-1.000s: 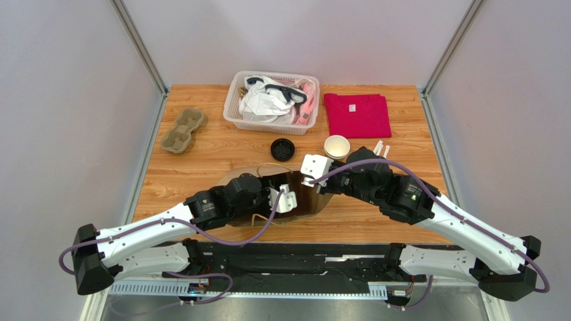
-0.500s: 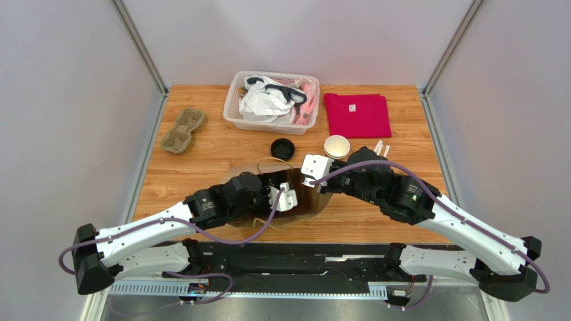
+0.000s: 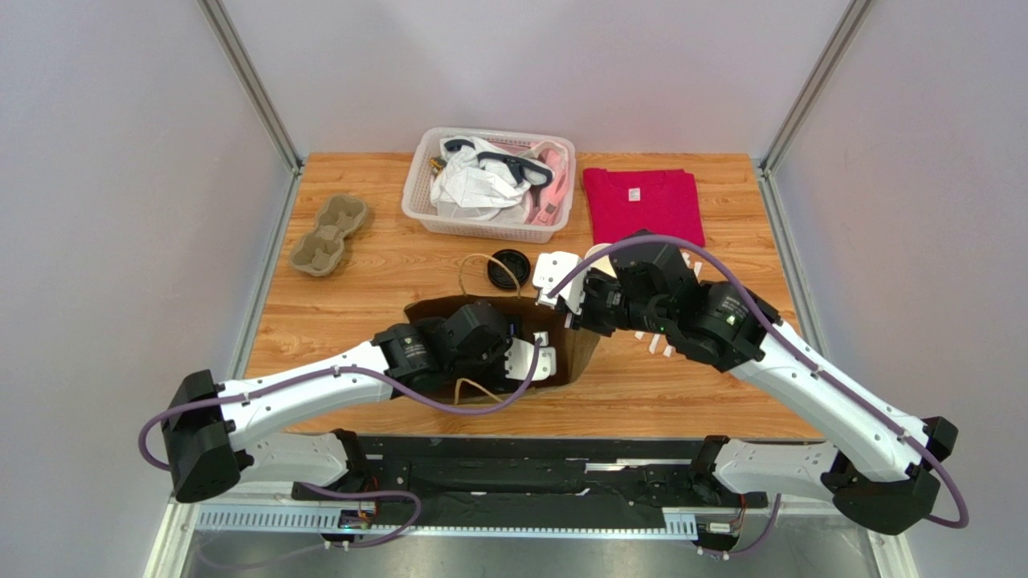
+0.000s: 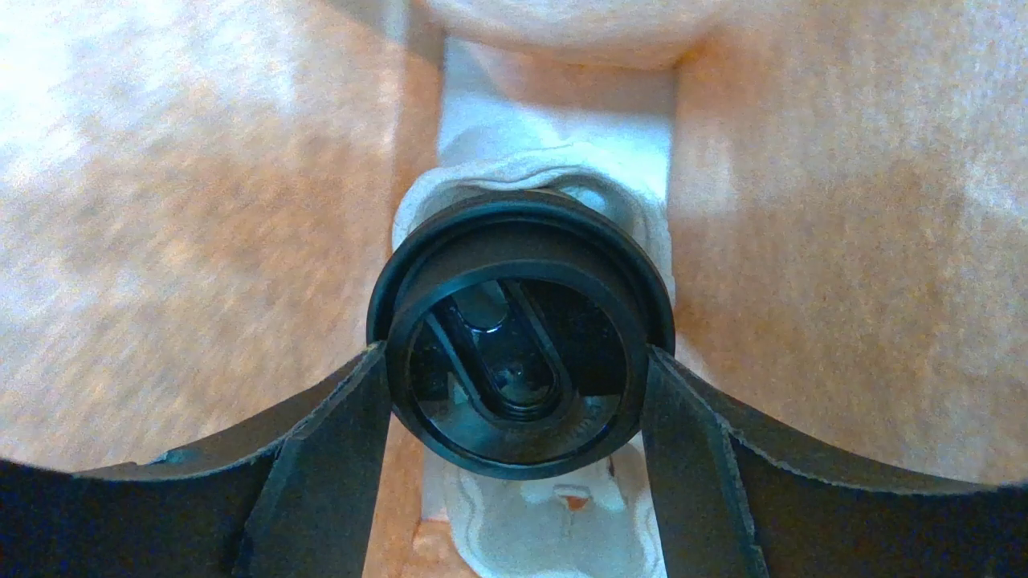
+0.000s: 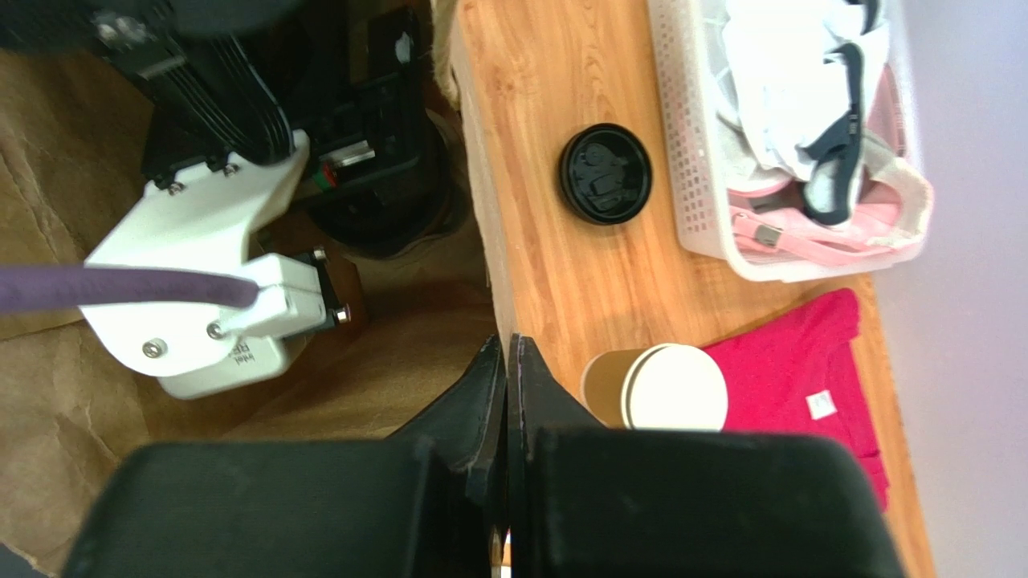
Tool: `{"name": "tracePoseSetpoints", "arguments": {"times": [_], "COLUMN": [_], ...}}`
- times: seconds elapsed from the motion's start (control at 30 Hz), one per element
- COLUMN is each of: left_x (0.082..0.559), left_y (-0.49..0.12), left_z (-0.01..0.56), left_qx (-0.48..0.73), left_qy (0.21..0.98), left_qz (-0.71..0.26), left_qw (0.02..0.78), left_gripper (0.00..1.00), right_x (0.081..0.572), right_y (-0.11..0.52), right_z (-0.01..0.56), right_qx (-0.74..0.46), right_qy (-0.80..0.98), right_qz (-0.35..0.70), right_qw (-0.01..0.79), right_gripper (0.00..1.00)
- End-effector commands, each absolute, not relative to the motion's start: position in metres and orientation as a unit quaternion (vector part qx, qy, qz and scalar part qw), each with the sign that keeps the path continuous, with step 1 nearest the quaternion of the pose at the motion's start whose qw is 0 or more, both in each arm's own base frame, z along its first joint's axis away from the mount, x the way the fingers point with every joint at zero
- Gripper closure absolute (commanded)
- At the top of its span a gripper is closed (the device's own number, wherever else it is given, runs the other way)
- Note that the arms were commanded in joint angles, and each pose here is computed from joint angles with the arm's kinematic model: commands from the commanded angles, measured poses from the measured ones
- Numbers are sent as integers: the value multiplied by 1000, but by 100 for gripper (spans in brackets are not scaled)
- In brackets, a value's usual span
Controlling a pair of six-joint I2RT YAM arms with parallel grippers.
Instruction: Pack the takeout coffee
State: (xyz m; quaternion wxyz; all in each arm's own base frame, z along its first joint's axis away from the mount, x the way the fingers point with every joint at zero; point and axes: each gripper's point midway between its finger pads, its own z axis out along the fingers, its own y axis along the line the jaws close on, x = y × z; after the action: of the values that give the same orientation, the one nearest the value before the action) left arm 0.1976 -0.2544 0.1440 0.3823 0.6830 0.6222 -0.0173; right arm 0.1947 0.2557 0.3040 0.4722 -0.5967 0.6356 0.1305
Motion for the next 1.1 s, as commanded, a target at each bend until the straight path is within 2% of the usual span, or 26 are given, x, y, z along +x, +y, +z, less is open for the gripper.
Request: {"name": "tracePoseSetpoints", "arguments": {"times": [0.0,0.37,0.7,0.87,1.0,1.07], "left_x": [189,195,186,188,193,195], "left_y": [-260,-261,-248,-241,-246,-249], "left_z": [142,117,80,73,82,88], "left_qx": [704,724,749,740,733,731], "left_qy": [619,639,638,649,651,652], "left_qz": [-45,-92,-90,-84,-84,-86], "left_qw": [345,243,158,157,177,183], "left_gripper": [87,85,83,83,75,68], "right_x": [183,188,208,230,238,240], "right_y": [262,269,267,265,266,267], "right_z": [317,314,307,310,311,310], "right_qx": [-613,-653,-651,-628,-625,-626], "right_qy": [622,602,616,636,639,640], "right_qz": [185,201,191,194,194,197], "right_qw": [450,412,401,405,404,401], "right_gripper": [100,100,100,100,100,100]}}
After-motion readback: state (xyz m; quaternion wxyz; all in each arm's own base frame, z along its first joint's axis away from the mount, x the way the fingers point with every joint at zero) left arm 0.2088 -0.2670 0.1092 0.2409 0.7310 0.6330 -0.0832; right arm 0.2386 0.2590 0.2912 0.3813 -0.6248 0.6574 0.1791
